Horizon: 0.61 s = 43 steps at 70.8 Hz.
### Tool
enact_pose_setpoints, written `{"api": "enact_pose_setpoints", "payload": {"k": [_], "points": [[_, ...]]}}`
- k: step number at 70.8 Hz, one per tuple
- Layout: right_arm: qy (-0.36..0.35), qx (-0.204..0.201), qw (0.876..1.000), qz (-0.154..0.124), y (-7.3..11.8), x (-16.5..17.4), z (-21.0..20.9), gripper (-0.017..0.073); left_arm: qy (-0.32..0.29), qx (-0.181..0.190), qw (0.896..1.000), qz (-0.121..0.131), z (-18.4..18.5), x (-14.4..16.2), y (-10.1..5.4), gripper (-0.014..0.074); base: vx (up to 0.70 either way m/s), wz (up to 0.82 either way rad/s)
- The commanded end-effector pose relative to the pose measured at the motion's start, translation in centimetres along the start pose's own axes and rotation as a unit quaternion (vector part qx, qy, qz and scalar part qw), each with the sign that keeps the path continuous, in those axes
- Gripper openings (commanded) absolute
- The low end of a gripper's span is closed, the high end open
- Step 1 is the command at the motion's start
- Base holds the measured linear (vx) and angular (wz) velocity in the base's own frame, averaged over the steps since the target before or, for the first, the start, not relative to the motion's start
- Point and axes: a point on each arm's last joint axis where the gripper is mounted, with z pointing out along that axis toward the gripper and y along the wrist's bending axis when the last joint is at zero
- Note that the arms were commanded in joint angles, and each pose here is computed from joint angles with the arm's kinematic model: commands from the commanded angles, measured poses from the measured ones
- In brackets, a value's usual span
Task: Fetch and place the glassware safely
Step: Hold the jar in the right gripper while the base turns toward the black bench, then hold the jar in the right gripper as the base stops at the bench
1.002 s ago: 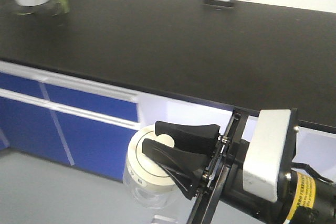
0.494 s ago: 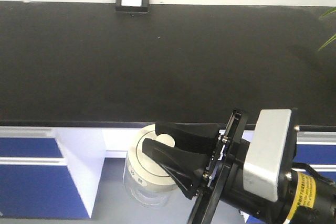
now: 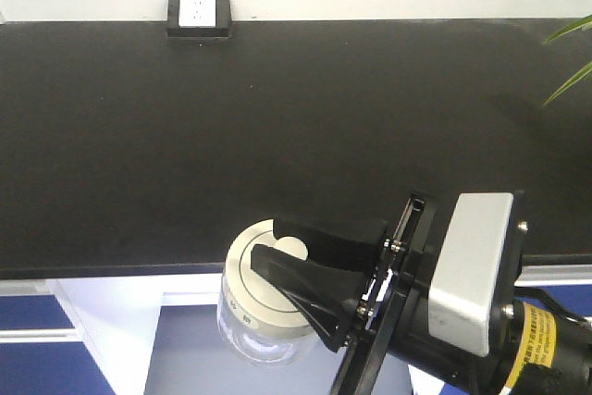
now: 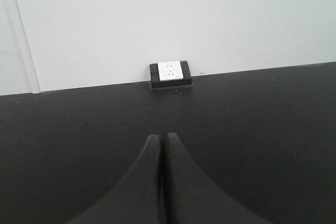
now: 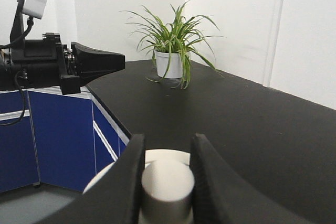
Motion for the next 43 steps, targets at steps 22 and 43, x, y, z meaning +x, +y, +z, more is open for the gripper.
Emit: {"api": "enact_pose_setpoints", "payload": {"k": [22, 43], "points": [[-0.076, -0.01, 0.997, -0.001, 0.14, -2.37, -0.11, -0.0003, -0.049, 0.003, 0.999, -0.005, -0.06, -1.57, -0.03, -0.0007, 0.15, 0.03], [-0.075, -0.01, 0.997, -0.001, 0.14, -2.35, -0.11, -0.0003, -0.049, 0.003, 0.999, -0.005, -0.06, -1.57, -0.03, -0.0007, 0.13, 0.02]]}}
